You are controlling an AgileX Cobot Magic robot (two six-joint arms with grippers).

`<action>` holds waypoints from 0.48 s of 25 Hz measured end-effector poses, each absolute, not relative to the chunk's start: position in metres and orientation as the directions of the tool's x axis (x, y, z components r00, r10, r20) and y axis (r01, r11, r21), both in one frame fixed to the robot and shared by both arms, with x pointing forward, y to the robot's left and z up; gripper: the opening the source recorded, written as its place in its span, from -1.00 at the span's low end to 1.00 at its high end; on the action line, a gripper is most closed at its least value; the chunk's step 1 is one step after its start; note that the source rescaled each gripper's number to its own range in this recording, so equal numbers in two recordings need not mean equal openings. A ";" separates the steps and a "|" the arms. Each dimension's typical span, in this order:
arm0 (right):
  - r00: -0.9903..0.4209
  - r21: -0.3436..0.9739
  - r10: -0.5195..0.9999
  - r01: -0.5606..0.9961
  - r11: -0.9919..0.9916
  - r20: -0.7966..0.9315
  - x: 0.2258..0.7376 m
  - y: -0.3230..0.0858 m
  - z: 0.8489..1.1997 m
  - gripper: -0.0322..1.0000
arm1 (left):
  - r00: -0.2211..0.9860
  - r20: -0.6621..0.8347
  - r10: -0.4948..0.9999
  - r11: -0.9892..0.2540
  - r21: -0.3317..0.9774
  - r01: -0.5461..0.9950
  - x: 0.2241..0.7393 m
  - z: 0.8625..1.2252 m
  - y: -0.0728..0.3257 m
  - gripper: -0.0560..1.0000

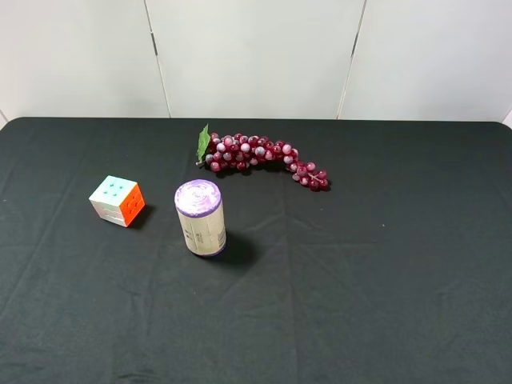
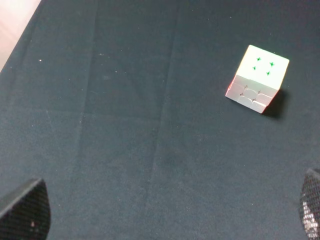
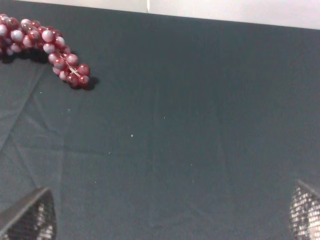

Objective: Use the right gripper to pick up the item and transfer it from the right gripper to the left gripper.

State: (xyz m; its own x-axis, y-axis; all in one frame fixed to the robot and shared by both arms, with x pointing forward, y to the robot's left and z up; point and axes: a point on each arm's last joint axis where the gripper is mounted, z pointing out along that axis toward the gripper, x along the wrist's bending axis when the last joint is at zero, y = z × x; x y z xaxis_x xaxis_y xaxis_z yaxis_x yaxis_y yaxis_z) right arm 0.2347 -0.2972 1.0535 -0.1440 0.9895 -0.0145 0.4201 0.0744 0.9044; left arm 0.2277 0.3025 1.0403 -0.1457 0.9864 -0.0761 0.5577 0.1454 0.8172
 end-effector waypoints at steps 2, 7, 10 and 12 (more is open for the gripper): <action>-0.144 0.904 0.989 0.420 0.074 -0.014 0.235 -0.297 1.054 1.00 | -0.138 -0.061 0.989 0.128 0.819 0.560 0.228 1.040 0.303 1.00; -0.144 0.904 0.989 0.420 0.074 -0.014 0.235 -0.297 1.054 1.00 | -0.119 -0.011 0.993 0.077 0.821 0.566 0.228 1.040 0.304 1.00; -0.144 0.904 0.989 0.420 0.074 -0.014 0.235 -0.297 1.054 1.00 | -0.117 -0.008 0.993 0.074 0.821 0.566 0.228 1.040 0.304 1.00; -0.144 0.904 0.989 0.420 0.074 -0.014 0.235 -0.297 1.054 1.00 | -0.115 -0.006 0.993 0.070 0.821 0.566 0.228 1.040 0.304 1.00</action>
State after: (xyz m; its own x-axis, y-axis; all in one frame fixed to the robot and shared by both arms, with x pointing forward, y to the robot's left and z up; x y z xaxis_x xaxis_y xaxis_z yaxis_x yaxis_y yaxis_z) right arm 0.2347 -0.2972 1.0535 -0.1440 0.9895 -0.0145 0.4201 0.0744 0.9044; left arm 0.2276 0.3038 1.0405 -0.1146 0.9934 -0.0056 0.5659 0.0699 0.8215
